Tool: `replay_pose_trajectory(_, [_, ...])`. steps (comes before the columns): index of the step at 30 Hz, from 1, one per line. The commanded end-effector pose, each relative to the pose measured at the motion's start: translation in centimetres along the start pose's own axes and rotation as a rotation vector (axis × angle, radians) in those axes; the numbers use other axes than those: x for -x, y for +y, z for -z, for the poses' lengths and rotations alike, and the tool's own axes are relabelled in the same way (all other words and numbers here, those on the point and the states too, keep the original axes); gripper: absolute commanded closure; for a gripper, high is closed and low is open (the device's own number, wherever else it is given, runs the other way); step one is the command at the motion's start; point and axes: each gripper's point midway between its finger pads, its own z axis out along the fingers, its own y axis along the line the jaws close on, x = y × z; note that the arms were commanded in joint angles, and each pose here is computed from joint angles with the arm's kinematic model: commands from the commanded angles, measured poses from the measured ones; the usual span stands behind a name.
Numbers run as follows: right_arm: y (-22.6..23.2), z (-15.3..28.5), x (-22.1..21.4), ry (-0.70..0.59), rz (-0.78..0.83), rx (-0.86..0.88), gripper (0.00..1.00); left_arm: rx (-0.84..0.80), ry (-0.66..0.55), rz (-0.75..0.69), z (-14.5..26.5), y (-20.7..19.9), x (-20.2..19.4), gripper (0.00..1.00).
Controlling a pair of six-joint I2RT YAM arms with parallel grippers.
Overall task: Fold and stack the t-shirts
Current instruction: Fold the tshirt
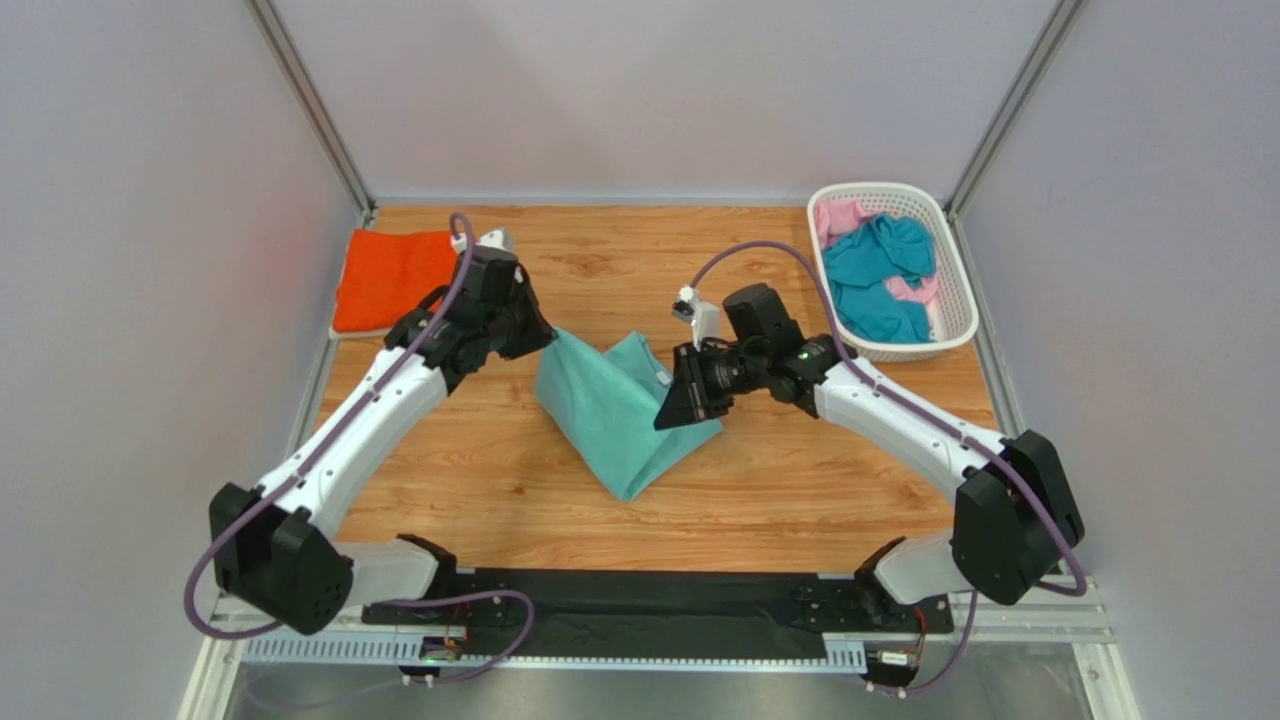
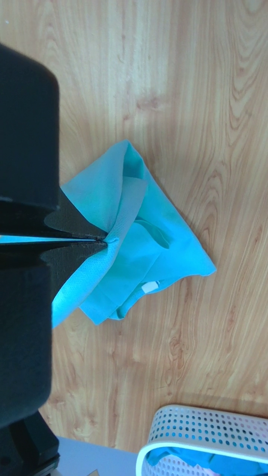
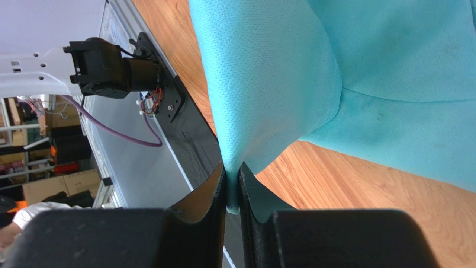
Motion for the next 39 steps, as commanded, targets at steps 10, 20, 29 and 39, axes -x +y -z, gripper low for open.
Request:
replay_pose_trajectory(10, [-5.7,1.4,1.3,-0.075,-0.195,-0.047,0.85,-0.066,0.035,-0.067,-9.5,-4.9,1.9,1.0])
replay_pose_trajectory(20, [-13.3,1.0,0.4,-0.049,-0.346,-0.15,0.84,-0.025,0.139,-0.102,-16.9,-5.0,-0.4,1.0])
replay_pose_trajectory(29, [-17.0,0.8,-2.2,-0.031,-0.4,-0.29,0.82,-0.078,0.202,-0.174,-20.2,-5.9,-3.0,1.0])
replay_pose_trajectory(39, [-16.6,1.5,-1.7,-0.068,-0.359,-0.305,0.73,-0.139,0.189,-0.25,-19.8,-7.4,-3.8,1.0])
